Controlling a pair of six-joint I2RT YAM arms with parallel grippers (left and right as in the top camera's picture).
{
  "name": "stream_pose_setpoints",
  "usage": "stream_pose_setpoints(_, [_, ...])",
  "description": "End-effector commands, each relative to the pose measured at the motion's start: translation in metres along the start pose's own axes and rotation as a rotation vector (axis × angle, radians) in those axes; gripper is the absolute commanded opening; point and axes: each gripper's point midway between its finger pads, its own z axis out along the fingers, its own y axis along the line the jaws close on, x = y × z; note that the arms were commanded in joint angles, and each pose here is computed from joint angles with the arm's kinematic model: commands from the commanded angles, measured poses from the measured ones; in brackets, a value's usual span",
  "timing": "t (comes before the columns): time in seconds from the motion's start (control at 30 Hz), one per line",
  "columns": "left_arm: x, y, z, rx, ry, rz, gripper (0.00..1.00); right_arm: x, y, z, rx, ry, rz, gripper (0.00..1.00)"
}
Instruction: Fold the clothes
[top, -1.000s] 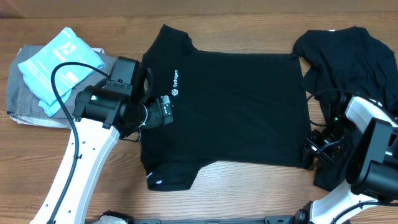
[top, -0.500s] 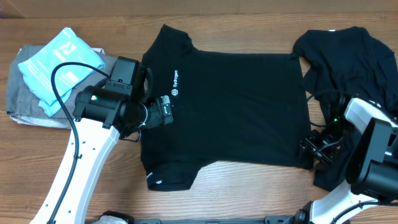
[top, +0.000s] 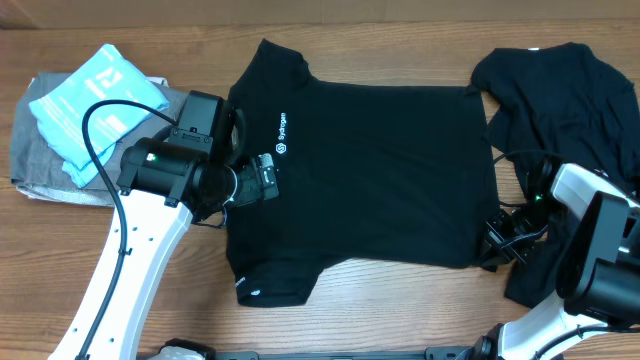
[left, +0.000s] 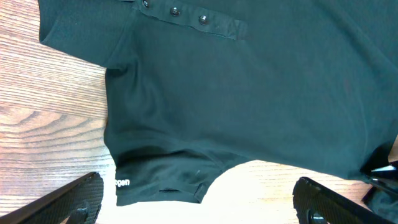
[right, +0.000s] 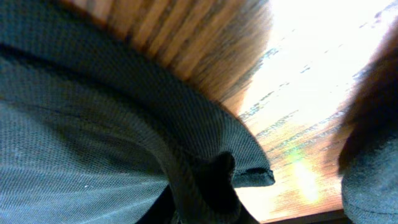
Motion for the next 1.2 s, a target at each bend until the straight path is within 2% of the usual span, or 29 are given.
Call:
stream_pose_setpoints(0.0, [-0.004, -0.001, -0.008, 0.011, -0.028, 0.004, 1.00, -0.001, -0.014, 0.010, 0.064, -0.007, 0.015, 0.15])
stream_pose_setpoints(0.1, [-0.004, -0.001, -0.008, 0.011, -0.028, 0.004, 1.00, -0.001, -0.014, 0.010, 0.064, -0.007, 0.015, 0.15])
stream_pose_setpoints(0.23, [-0.004, -0.001, -0.008, 0.011, -0.027, 0.004, 1.00, -0.002, -0.014, 0.010, 0.064, -0.009, 0.015, 0.04])
stream_pose_setpoints(0.47, [-0.004, -0.002, -0.008, 0.013, -0.028, 0.002, 1.00, -0.002, -0.013, 0.011, 0.061, -0.011, 0.014, 0.04])
stream_pose_setpoints(0.67, [-0.025, -0.016, -0.011, 0.074, -0.115, 0.002, 1.00, -0.002, -0.010, 0.011, 0.046, -0.005, 0.014, 0.04])
stream_pose_setpoints(0.8, [-0.018, -0.009, -0.009, 0.035, -0.087, 0.114, 1.00, -0.002, -0.010, 0.011, 0.042, -0.004, 0.014, 0.04])
stream_pose_setpoints(0.83, [-0.013, -0.007, -0.009, 0.033, -0.068, 0.120, 0.93, -0.002, -0.010, 0.011, 0.042, -0.005, 0.014, 0.04])
stream_pose_setpoints(0.9, [-0.003, -0.001, -0.009, 0.014, -0.026, 0.113, 0.47, -0.002, -0.009, 0.011, 0.041, -0.008, 0.013, 0.04])
stream_pose_setpoints(0.93, [0.003, 0.003, -0.009, -0.006, -0.002, 0.101, 0.38, -0.003, -0.009, 0.011, 0.039, -0.010, 0.012, 0.04])
stream_pose_setpoints(1.03, [0.021, 0.021, -0.006, -0.080, 0.072, 0.064, 0.49, -0.004, -0.009, 0.011, 0.037, -0.013, 0.012, 0.04])
stream_pose_setpoints(1.17, [0.048, 0.037, 0.007, -0.134, 0.181, 0.022, 0.59, -0.002, -0.006, 0.011, 0.022, -0.003, 0.012, 0.04])
